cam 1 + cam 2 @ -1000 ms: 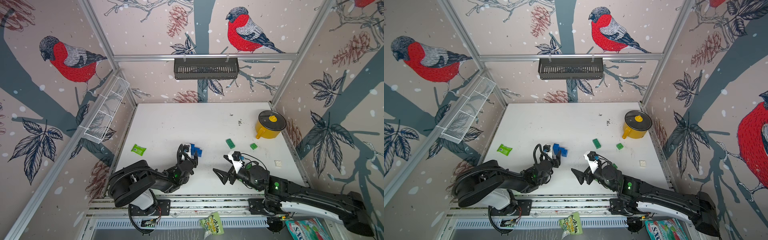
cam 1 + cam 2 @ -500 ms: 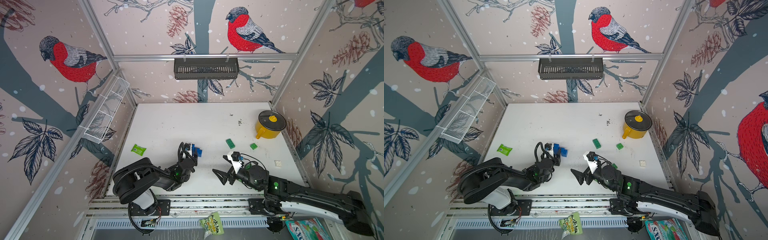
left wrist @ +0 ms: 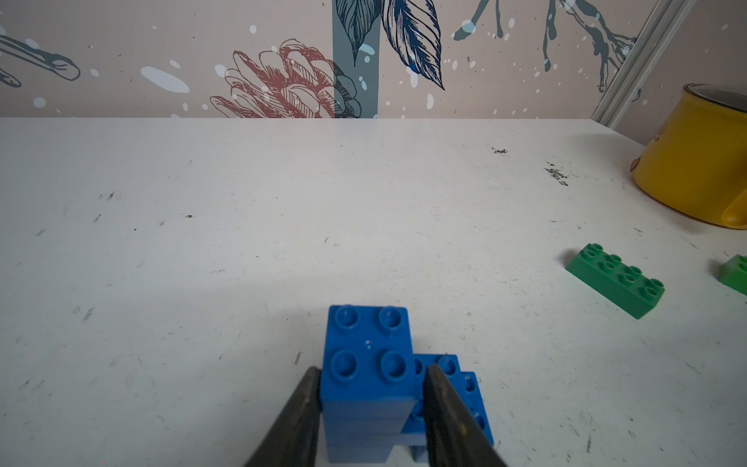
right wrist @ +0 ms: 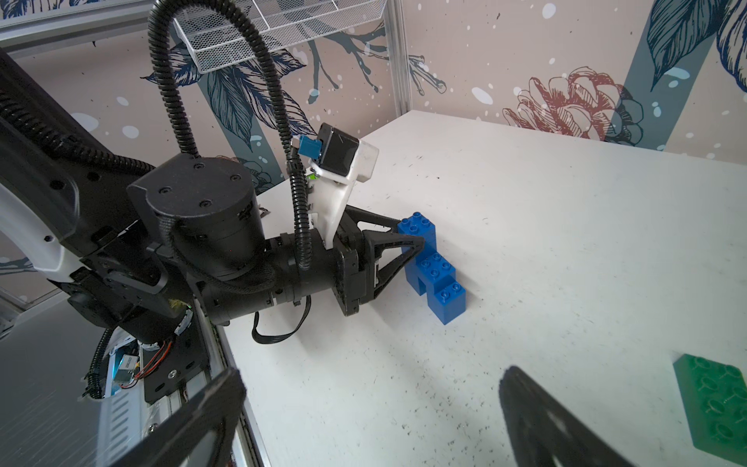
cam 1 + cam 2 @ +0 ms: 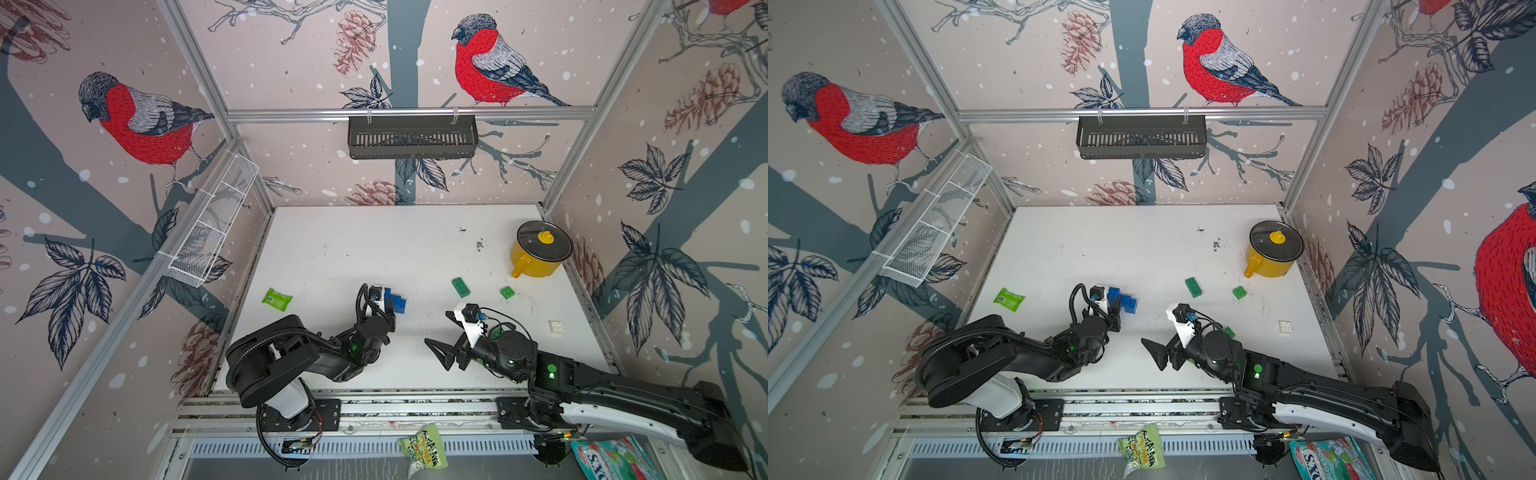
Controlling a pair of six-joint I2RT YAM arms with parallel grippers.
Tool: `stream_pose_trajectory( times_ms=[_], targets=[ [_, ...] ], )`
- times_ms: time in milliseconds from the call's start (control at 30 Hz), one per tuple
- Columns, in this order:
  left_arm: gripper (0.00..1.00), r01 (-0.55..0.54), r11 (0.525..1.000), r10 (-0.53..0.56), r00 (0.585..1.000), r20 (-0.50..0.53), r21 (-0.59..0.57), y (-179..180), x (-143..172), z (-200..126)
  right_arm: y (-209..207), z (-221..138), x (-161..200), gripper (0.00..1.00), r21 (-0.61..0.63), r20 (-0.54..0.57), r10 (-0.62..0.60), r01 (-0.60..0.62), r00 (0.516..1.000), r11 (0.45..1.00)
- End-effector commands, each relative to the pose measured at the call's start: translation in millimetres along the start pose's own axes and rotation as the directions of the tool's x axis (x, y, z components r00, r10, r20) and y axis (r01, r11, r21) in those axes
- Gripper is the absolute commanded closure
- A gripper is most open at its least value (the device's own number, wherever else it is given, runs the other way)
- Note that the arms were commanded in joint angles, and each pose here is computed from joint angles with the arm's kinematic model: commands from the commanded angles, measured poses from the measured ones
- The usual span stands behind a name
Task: Assemble the letter h with lego
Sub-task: Pick up the lego brick from the center of the board.
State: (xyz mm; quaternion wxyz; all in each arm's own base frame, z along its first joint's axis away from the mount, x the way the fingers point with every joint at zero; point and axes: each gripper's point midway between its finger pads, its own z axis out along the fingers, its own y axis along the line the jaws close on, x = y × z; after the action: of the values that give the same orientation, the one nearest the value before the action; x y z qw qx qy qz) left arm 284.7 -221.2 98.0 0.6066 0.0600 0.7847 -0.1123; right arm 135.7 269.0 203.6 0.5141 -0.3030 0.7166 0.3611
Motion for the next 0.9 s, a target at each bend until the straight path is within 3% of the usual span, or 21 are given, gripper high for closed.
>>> stream_pose_trajectory(
  times_ms=[0,433,867],
  targets=[
    [0.59,0.029,1.000,-0.029,0.999,0.031,-0.001,-1.4,-8.9,0.8,3.8,-0.9,-8.4,0.00,-0.014,0.030,-0.014,0.014,0.999,1.000],
    [0.65,0.033,0.999,-0.032,0.999,0.035,-0.008,0.8,-13.5,-1.8,4.3,-1.4,-9.0,0.00,-0.013,0.030,-0.016,0.016,0.999,1.000],
    [0.64,0.031,0.999,-0.030,0.999,0.016,-0.012,2.4,-5.0,-0.8,5.3,-2.0,-8.3,0.01,-0.015,0.030,-0.017,0.018,0.999,1.000]
  ],
)
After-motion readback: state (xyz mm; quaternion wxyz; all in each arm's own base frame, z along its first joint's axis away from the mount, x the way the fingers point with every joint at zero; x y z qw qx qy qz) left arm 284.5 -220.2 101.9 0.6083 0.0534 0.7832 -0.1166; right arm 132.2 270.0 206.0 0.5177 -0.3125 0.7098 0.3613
